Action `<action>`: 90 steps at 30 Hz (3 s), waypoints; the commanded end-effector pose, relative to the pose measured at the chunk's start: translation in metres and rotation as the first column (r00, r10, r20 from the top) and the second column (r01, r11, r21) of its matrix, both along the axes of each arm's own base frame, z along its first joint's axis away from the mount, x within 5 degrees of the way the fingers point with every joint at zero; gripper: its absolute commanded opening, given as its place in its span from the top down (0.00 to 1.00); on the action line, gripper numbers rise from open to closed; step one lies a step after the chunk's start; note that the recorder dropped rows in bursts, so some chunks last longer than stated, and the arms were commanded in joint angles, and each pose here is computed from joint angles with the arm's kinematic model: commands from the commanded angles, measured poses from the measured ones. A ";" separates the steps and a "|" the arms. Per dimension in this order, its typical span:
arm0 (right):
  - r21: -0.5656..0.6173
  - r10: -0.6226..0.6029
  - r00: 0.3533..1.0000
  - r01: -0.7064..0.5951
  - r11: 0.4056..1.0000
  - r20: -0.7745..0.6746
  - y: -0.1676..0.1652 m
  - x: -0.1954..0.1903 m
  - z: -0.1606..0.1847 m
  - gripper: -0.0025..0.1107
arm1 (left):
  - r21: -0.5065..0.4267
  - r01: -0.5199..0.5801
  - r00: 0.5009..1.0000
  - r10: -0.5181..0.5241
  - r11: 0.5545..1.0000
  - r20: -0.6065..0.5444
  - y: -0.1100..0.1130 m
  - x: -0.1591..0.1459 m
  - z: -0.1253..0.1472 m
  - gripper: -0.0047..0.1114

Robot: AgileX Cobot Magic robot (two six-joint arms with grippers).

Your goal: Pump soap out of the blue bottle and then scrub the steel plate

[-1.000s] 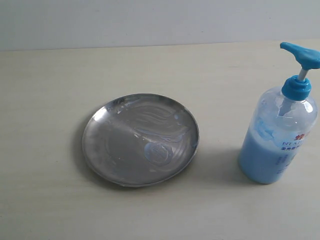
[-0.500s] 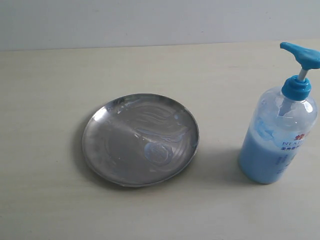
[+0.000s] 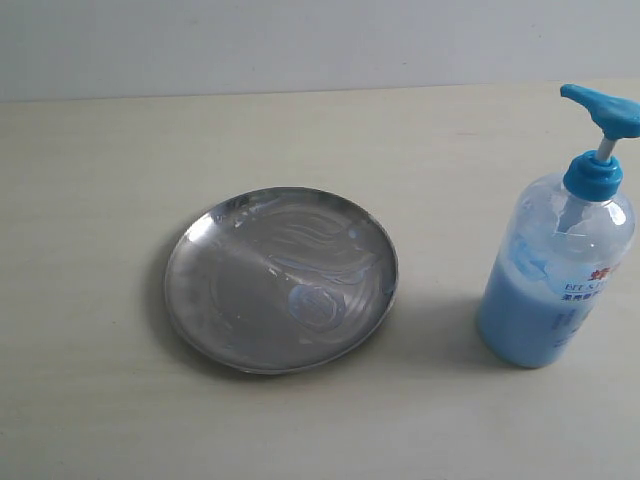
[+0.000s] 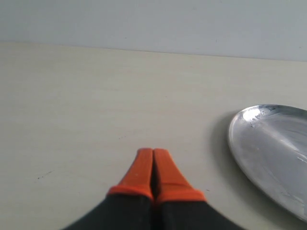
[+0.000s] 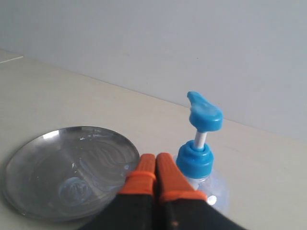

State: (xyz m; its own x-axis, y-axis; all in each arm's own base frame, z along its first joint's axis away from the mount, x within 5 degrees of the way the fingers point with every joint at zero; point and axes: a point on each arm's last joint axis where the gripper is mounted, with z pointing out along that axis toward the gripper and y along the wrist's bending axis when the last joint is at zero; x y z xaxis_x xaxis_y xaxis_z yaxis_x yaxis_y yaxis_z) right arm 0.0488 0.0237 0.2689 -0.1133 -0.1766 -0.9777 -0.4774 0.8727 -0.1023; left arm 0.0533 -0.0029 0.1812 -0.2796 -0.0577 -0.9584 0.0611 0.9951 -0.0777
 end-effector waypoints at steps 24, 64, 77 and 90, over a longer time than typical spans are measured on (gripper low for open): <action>0.050 -0.386 0.922 0.385 0.921 0.005 -0.021 0.002 -0.018 0.98 | -0.002 -0.003 1.000 0.003 1.000 0.012 0.000 0.000 0.000 0.96; 0.077 -0.401 0.915 0.404 0.912 -0.047 -0.020 0.006 -0.081 0.98 | -0.002 -0.003 1.000 0.003 1.000 0.012 0.000 0.000 0.000 0.96; 0.086 -0.399 0.916 0.401 0.912 -0.039 -0.020 0.006 -0.080 0.98 | -0.002 -0.003 1.000 0.003 1.000 0.012 0.000 0.000 0.000 0.96; 0.086 -0.399 0.916 0.401 0.912 -0.039 -0.020 0.006 -0.080 0.98 | -0.002 -0.003 1.000 0.003 1.000 0.012 0.000 0.000 0.000 0.96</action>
State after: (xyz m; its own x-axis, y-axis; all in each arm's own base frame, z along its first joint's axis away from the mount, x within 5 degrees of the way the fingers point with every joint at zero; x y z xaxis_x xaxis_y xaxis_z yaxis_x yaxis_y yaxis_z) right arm 0.0549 0.0040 0.1885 -0.1967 -0.0286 -0.9800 -0.0928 0.9956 -0.0105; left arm 0.0533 -0.0029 0.1811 -0.2810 -0.0576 -0.9580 0.0608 0.9951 -0.0777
